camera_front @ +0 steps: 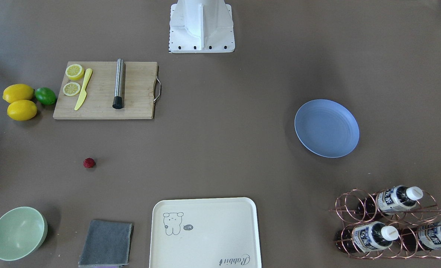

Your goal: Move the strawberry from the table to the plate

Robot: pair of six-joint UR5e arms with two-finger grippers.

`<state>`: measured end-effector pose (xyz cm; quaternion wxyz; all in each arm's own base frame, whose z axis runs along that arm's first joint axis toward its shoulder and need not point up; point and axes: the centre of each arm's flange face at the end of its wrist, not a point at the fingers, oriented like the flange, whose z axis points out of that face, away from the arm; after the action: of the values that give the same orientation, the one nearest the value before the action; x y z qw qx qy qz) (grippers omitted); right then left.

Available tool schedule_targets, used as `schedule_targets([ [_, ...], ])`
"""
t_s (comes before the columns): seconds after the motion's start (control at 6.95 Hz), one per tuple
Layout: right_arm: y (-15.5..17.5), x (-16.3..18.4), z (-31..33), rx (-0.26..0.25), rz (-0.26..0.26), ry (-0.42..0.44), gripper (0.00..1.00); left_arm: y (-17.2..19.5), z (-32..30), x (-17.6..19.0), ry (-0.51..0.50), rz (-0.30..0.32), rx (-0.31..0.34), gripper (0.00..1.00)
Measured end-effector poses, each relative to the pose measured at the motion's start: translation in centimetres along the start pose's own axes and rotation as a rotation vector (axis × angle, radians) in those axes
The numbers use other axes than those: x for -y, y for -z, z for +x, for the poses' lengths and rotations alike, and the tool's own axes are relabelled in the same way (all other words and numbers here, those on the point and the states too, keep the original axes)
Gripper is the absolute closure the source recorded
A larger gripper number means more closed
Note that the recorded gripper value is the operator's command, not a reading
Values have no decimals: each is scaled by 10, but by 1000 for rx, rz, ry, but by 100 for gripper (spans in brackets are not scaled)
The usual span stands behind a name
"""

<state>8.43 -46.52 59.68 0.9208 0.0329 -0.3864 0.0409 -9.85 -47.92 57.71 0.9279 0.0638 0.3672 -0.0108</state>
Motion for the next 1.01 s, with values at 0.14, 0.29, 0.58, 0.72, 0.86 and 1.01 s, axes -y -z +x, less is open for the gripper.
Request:
schedule_targets([
  [0.14,0,0,0,0,0,-1,0,0,0,0,1,-2,-2,2],
  [0.29,0,1,0,0,0,-1,0,-1,0,0,1,-4,-3,2],
  [0.58,0,0,0,1,0,-1,0,-5,-2,0,3,-8,-3,2],
  [0.72,0,0,0,1,-1,-2,0,-6,-2,0,3,-9,-3,2],
  [0.86,0,0,0,1,-1,-1,0,-6,-2,0,3,-9,-4,2],
  [1.01,-1,0,0,1,-2,0,0,-6,-2,0,3,-9,-5,2],
])
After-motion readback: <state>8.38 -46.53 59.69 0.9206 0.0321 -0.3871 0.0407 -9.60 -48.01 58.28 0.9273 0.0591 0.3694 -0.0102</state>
